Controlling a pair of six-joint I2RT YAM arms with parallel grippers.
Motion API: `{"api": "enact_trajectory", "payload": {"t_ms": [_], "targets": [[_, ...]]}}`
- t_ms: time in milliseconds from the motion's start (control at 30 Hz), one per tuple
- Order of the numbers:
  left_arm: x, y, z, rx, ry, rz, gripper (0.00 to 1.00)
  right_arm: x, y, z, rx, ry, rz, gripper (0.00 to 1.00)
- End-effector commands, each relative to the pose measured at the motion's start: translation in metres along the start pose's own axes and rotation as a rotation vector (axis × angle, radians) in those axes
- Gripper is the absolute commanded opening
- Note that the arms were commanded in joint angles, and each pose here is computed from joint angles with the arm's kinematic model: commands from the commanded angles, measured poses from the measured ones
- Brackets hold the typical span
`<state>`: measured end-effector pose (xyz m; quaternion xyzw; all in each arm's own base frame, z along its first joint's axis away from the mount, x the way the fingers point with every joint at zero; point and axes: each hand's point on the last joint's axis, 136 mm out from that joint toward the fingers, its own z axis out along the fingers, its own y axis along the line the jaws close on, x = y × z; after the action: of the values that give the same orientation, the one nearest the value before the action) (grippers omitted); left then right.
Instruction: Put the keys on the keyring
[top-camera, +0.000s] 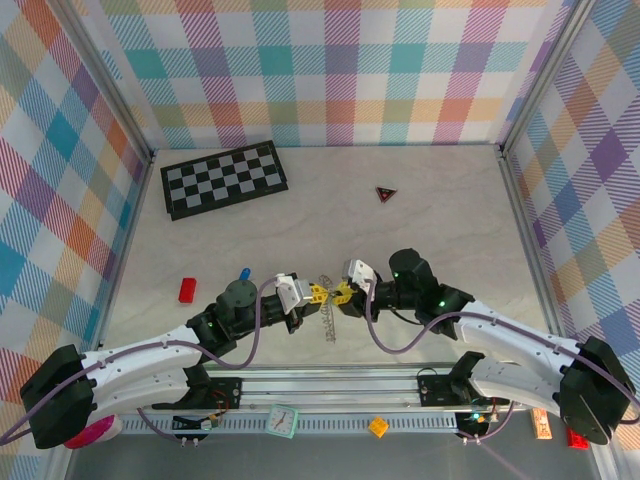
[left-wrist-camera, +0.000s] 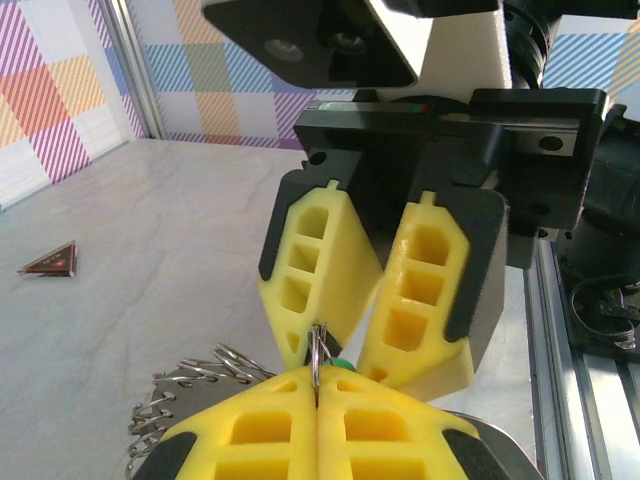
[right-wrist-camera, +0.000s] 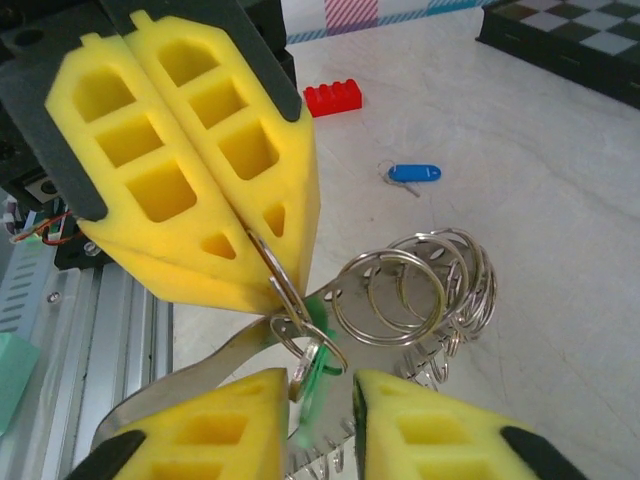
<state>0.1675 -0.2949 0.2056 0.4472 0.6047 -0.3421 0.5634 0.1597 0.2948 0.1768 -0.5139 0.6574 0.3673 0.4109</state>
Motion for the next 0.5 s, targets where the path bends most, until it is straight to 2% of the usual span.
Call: {"api": "enact_trajectory", "payload": {"t_ms": [0,167,467], "targets": [[-0.022,0.002,-0.003,-0.002,-0.086,0.005,0.0,-0.016,0.003,0.0,-0.015,-0.039,-0.03,0.15],[-0.025,0.002,-0.001,-0.001,-0.102,0.013,0.0,-0.005,0.001,0.005,-0.022,0.01,-0.01,0.0],[-0.032,0.003,0.004,0.008,-0.123,0.057,0.0,0.014,0.015,0.01,-0.111,0.108,0.06,0.0]]}}
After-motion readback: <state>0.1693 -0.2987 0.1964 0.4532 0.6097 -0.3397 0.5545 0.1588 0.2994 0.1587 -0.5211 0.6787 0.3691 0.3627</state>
